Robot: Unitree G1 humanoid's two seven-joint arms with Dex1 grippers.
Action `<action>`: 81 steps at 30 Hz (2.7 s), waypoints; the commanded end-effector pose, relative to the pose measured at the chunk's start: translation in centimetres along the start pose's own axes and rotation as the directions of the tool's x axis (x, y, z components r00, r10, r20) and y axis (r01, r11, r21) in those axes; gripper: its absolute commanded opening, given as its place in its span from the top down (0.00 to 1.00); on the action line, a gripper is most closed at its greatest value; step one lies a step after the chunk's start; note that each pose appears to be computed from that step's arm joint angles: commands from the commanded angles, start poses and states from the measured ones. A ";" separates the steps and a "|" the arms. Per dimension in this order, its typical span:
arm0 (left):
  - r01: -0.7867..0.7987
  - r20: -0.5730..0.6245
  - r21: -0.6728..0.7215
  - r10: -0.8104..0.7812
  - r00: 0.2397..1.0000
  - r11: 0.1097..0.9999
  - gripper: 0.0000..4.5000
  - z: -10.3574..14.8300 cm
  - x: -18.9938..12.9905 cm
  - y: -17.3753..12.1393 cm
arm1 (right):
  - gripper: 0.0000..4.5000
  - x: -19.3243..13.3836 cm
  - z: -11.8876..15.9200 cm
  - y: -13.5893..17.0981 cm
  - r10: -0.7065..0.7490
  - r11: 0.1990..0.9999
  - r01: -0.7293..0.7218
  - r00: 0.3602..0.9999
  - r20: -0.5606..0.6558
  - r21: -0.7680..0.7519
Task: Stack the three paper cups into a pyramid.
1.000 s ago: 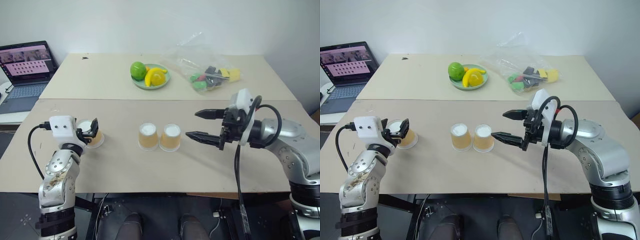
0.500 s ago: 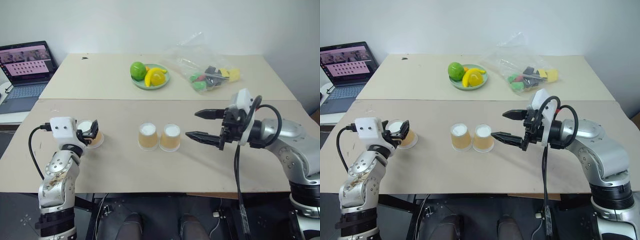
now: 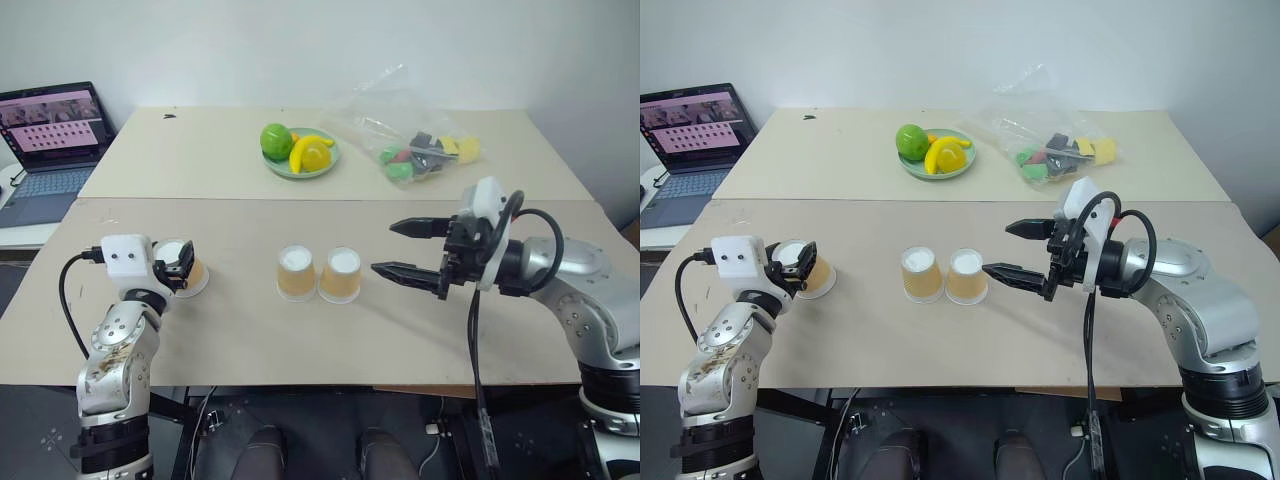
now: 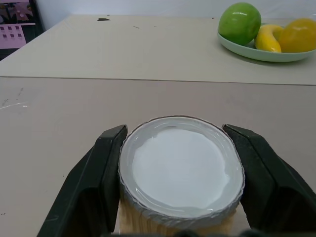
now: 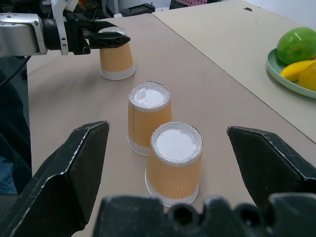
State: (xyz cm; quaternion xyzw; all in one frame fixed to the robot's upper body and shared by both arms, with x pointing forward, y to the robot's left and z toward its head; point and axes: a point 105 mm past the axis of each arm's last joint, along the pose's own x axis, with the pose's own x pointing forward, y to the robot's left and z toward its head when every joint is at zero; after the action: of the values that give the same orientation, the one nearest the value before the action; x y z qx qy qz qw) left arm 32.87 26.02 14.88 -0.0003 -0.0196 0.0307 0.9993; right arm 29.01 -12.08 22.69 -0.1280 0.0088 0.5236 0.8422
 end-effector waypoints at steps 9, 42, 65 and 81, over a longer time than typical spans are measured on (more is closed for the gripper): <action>0.149 0.141 0.038 -0.153 0.978 0.988 0.42 5.1 3.5 -2.3 | 0.00 0.0 1.5 -0.7 -0.036 0.997 0.039 0.998 0.042 -0.061; 0.994 -0.213 0.060 -0.974 -0.079 -0.094 0.42 12.0 4.2 -19.0 | 0.00 -1.3 -1.8 0.2 -0.292 0.956 0.293 0.956 0.024 -0.009; 0.988 -0.221 0.033 -0.966 -0.137 -0.148 0.42 10.1 3.2 -19.6 | 0.00 -1.5 -1.5 0.1 -0.301 0.953 0.302 0.953 0.028 -0.006; 0.987 -0.274 0.061 -0.954 -0.125 -0.147 0.01 8.9 3.3 -19.2 | 0.00 -1.8 -1.5 -0.1 -0.313 0.950 0.313 0.949 0.025 -0.004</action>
State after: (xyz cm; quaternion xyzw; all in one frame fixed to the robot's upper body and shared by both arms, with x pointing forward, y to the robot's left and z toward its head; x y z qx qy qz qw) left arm 36.93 6.98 23.00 0.1209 0.0754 -0.7244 0.6745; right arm 28.83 -13.86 20.00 -0.1108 0.0045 0.3904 0.9139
